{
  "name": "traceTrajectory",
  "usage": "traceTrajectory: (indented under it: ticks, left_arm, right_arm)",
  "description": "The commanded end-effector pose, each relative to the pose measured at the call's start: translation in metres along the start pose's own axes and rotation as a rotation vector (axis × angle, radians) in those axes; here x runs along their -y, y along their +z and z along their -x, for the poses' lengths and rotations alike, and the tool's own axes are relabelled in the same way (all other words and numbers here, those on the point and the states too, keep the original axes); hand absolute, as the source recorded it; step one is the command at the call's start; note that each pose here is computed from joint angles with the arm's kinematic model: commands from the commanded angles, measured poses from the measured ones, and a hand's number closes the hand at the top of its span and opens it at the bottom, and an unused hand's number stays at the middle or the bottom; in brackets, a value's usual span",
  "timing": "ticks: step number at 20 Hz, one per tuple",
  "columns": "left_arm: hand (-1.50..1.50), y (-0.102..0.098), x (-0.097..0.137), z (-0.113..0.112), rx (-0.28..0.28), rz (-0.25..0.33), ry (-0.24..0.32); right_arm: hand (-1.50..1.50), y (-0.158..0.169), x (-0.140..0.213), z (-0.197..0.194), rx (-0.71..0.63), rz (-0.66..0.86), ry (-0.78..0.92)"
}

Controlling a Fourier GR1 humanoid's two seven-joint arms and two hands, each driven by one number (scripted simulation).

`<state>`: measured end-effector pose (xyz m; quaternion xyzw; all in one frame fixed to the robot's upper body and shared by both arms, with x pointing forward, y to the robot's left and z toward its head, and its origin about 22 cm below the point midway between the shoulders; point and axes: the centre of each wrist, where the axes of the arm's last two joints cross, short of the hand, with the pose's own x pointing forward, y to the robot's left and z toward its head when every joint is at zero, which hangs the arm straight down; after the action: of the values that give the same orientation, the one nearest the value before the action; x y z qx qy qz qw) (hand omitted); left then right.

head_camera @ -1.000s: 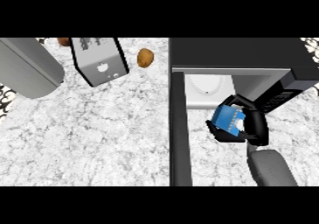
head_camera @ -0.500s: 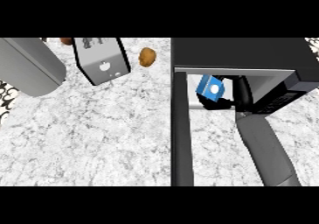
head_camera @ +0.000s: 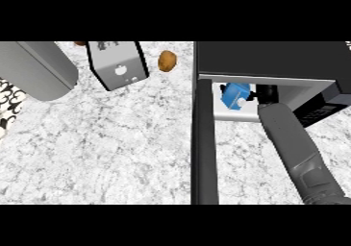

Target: Pick up the milk, place it into the microwave and close the microwave

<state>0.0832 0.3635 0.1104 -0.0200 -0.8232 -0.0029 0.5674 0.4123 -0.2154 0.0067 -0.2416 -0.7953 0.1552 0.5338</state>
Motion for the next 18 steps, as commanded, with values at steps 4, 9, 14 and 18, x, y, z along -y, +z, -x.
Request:
traceTrajectory:
  ticks: [4, 9, 14, 18]
  left_arm:
    - [-1.5, 0.009, -0.001, 0.008, 0.006, 0.026, 0.023]
    - [-1.5, -0.019, 0.006, 0.012, -0.001, 0.031, 0.004]
    - [-1.5, -0.017, 0.006, 0.018, 0.004, 0.043, 0.019]
    - [-1.5, -0.025, 0.001, 0.024, 0.008, 0.036, 0.011]
  right_arm:
    - [1.5, -0.022, 0.025, 0.004, -0.006, 0.17, 0.177]
    - [1.5, -0.026, 0.022, 0.002, 0.057, 0.162, 0.289]
    - [1.5, -0.015, 0.045, 0.024, 0.015, 0.164, 0.391]
    - [-1.5, -0.008, 0.055, 0.035, -0.104, 0.272, 0.527]
